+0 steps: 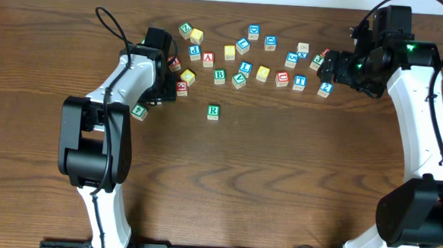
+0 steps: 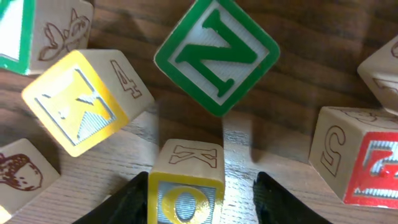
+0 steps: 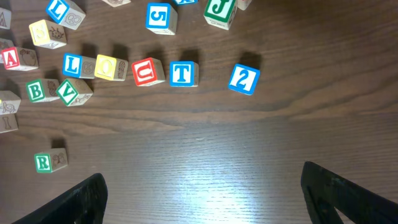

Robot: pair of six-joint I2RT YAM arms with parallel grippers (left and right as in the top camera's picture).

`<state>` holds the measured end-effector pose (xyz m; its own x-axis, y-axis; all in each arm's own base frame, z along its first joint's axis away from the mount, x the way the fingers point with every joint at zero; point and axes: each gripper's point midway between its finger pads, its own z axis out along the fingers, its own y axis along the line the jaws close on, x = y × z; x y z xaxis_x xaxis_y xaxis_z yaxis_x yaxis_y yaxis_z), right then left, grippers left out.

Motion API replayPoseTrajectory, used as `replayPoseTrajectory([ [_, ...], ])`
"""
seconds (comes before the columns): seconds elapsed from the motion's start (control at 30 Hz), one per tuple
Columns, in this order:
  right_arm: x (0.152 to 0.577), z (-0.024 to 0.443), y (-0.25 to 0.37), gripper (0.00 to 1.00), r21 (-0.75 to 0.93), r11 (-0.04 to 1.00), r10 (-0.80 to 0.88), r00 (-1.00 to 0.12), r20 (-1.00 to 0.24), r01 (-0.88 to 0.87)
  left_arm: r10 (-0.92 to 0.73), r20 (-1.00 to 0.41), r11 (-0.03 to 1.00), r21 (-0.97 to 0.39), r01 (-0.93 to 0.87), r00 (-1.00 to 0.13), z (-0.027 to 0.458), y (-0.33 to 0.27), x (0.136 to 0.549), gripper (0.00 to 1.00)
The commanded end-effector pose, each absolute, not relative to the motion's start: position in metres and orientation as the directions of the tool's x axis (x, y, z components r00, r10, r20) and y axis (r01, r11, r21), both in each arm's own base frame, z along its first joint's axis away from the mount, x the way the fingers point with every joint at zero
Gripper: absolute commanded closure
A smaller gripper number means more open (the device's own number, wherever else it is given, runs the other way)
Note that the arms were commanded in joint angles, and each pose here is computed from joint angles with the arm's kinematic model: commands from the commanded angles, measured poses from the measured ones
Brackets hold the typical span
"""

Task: Spell out ROBOT
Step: 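Move the left gripper to the yellow O block and grasp it, then carry the yellow O block beside the R block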

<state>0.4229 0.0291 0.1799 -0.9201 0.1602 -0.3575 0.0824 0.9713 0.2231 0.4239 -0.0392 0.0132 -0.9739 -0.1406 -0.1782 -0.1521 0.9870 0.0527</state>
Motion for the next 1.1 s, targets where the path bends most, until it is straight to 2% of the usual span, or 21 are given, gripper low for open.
replayPoseTrajectory([
  [0.0, 0.426, 0.181, 0.029, 0.05, 0.217, 0.972, 0.167, -0.918, -0.360, 0.091, -0.133, -0.190, 0.985, 0.080, -0.151, -0.973, 0.012, -0.034, 0.430, 0.53],
  [0.2, 0.426, 0.181, 0.029, 0.06, 0.217, 0.972, 0.167, -0.918, -0.360, 0.091, -0.134, -0.200, 0.985, 0.077, -0.152, -0.971, 0.012, -0.034, 0.432, 0.65],
  [0.3, 0.426, 0.181, 0.029, 0.05, 0.217, 0.972, 0.167, -0.918, -0.360, 0.091, -0.134, -0.200, 0.985, 0.077, -0.152, -0.971, 0.012, -0.034, 0.432, 0.67],
  [0.5, 0.426, 0.181, 0.029, 0.05, 0.217, 0.972, 0.167, -0.918, -0.360, 0.091, -0.138, -0.213, 0.985, 0.071, -0.156, -0.967, 0.019, -0.034, 0.433, 0.69],
  [0.73, 0.426, 0.181, 0.029, 0.05, 0.217, 0.972, 0.166, -0.918, -0.361, 0.091, -0.140, -0.301, 0.989, 0.010, -0.150, -0.943, 0.063, -0.043, 0.439, 0.69],
  [0.9, 0.426, 0.181, 0.029, 0.05, 0.217, 0.972, 0.167, -0.918, -0.361, 0.091, -0.141, -0.363, 0.989, -0.087, -0.117, -0.921, 0.101, -0.072, 0.438, 0.69],
  [1.07, 0.426, 0.181, 0.029, 0.05, 0.217, 0.972, 0.166, -0.918, -0.360, 0.091, -0.094, -0.372, 0.990, -0.129, -0.049, -0.924, 0.110, -0.119, 0.428, 0.69],
])
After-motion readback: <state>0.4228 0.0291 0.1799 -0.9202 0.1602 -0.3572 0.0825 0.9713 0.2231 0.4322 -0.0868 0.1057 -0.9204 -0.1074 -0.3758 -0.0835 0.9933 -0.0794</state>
